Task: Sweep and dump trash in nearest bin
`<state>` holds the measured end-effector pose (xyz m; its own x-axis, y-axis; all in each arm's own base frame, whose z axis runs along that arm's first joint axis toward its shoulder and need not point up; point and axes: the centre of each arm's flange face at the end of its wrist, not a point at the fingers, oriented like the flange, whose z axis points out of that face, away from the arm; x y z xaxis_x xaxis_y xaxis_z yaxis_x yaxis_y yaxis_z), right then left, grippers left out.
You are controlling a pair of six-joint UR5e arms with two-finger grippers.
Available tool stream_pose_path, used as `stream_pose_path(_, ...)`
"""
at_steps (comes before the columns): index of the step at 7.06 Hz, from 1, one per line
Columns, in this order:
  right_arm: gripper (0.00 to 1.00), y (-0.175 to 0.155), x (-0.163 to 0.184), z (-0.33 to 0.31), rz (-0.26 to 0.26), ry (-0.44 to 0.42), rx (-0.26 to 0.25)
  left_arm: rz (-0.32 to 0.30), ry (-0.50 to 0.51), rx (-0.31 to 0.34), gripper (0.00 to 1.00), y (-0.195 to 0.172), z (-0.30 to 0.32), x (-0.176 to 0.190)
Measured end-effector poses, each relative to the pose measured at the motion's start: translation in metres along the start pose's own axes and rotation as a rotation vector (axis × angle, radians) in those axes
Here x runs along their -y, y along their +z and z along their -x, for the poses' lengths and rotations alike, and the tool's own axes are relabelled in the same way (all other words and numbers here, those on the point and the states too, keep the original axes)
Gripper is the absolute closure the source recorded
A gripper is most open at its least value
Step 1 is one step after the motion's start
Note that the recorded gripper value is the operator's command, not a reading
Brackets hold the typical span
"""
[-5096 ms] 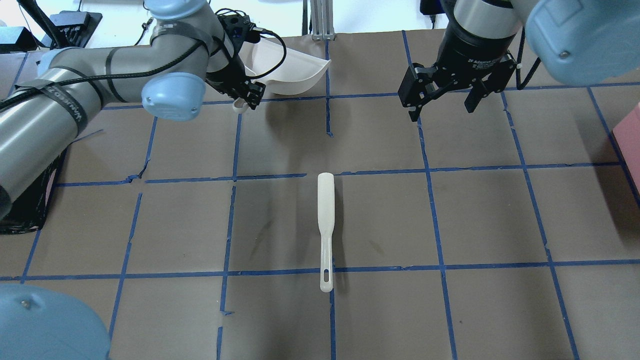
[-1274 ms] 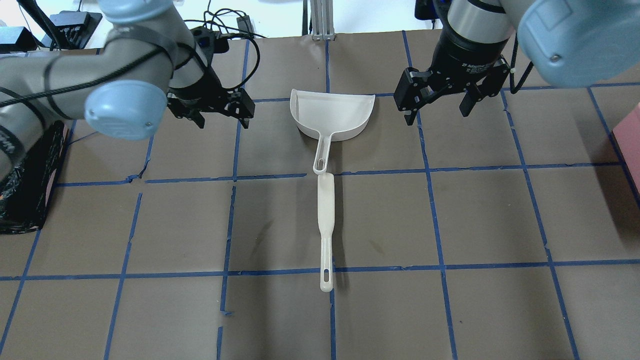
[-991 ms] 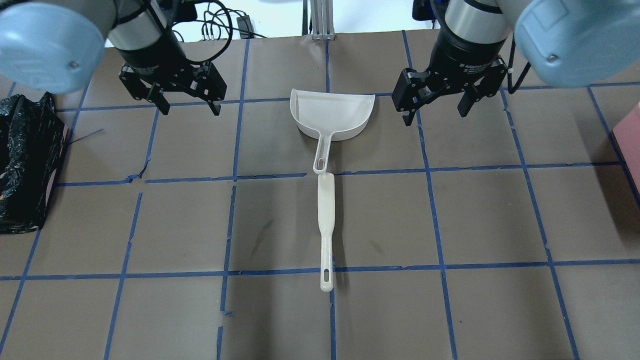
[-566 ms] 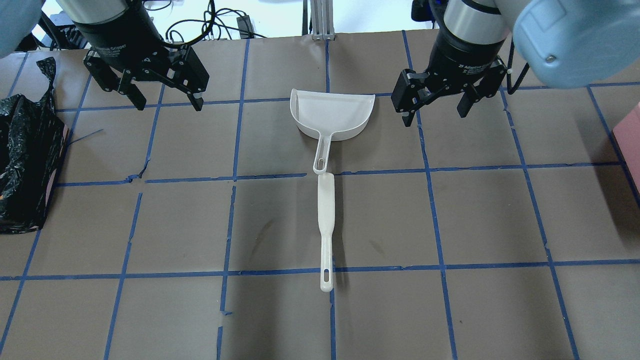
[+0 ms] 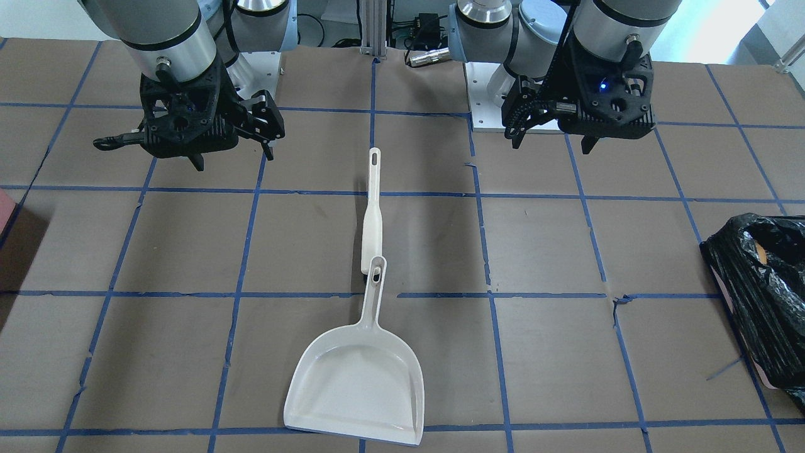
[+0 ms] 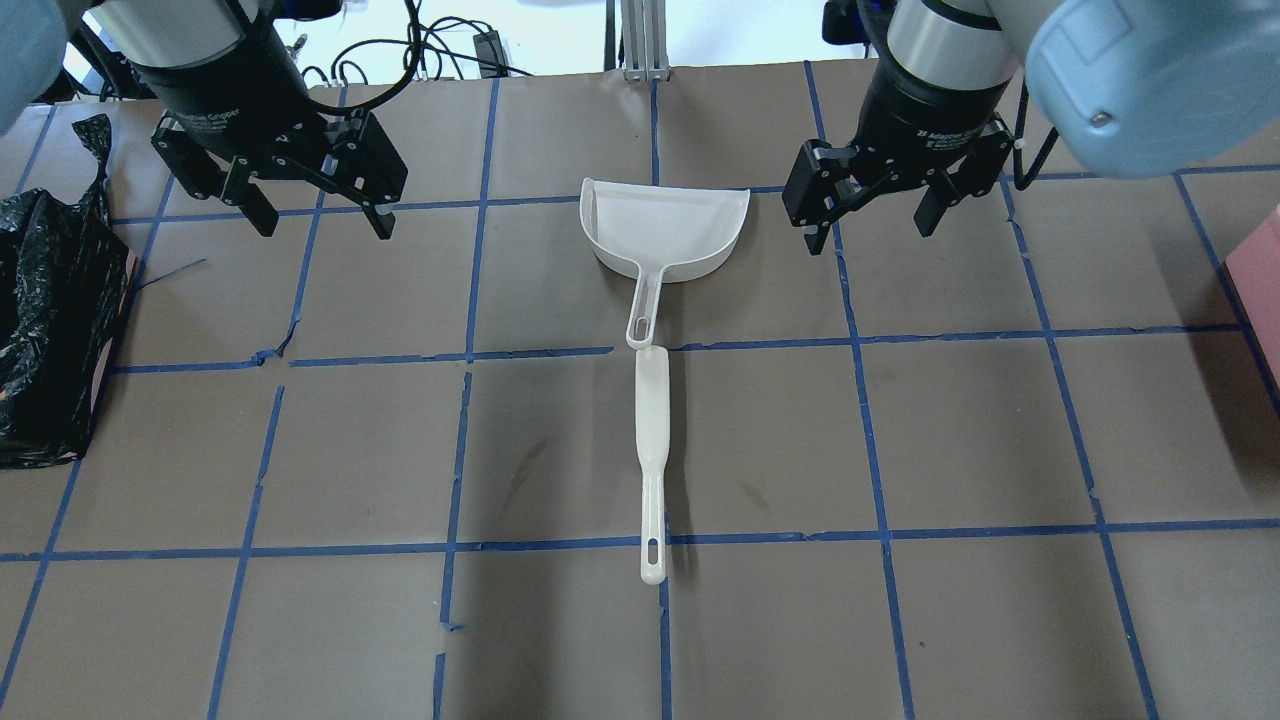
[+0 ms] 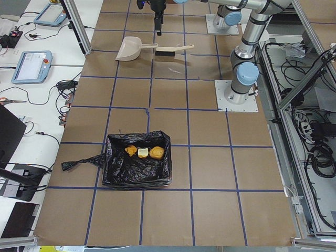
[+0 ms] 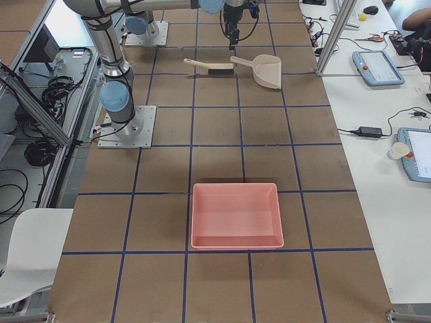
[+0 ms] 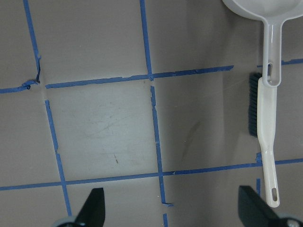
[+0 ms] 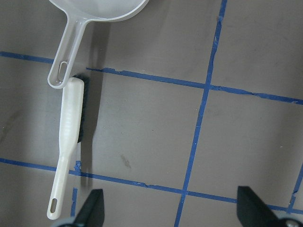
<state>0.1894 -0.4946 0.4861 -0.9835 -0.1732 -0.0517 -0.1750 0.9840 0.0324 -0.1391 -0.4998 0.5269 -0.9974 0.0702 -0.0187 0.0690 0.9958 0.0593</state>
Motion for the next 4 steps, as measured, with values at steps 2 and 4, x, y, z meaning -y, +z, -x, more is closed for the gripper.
stream_pose_path(2,0.0,0.0,0.0,0.0,0.0,0.0,0.0,0.0,-0.037,0.007,0.0,-0.0003,0.0014,0.0028)
stream_pose_path(4,0.0,0.0,0.0,0.0,0.0,0.0,0.0,-0.001,-0.047,0.009,0.0,-0.0009,0.0019,0.0037)
